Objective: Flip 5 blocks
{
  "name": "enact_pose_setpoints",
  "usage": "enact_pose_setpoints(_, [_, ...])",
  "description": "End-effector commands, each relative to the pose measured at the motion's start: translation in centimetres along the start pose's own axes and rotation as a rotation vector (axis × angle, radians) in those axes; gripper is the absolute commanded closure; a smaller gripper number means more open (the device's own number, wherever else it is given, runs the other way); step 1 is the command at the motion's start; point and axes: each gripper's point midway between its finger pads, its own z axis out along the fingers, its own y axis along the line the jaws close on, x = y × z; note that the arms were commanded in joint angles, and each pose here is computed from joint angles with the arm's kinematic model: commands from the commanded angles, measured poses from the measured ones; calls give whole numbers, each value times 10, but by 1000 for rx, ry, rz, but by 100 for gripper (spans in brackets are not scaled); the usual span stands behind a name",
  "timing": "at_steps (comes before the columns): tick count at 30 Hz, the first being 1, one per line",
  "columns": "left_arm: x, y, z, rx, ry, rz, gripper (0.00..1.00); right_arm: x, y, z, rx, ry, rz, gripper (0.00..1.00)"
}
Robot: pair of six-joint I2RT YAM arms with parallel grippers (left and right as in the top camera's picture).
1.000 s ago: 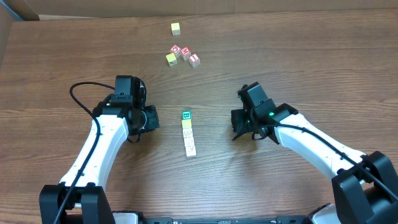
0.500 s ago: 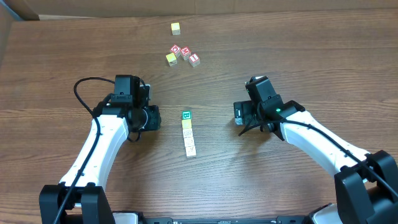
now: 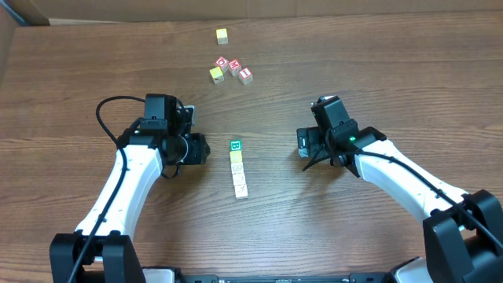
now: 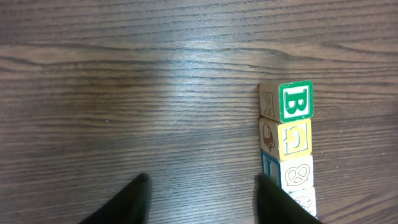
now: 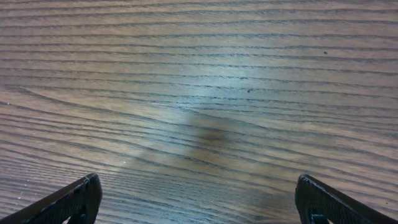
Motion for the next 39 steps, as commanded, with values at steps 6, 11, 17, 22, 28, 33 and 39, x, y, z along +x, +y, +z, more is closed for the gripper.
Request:
enact_pose_setpoints(6, [-3,-2,0,10,-1,17,0,-9,-3,-7,9,-34,2,0])
enact_pose_setpoints(11, [-3,-2,0,10,2,16,1,-9,-3,-7,9,-34,2,0])
enact_pose_setpoints(17, [-7,-2,0,12,-15,7,40,-9,-3,-7,9,-34,2,0])
enact_pose_setpoints(22, [-8,-2,0,12,-19,-27,96,-9,-3,-7,9,-34,2,0])
enact_pose_setpoints(28, [-16,-6,0,27,-49,-196,96,-9,-3,-7,9,-34,2,0])
enact_pose_setpoints(33, [-18,-31,2,76,-51,-241,96,-9,-3,-7,9,-34,2,0])
enact_pose_setpoints(39, [-25,-80,-3,113,-76,-202,96,-9,-3,-7,9,-34,2,0])
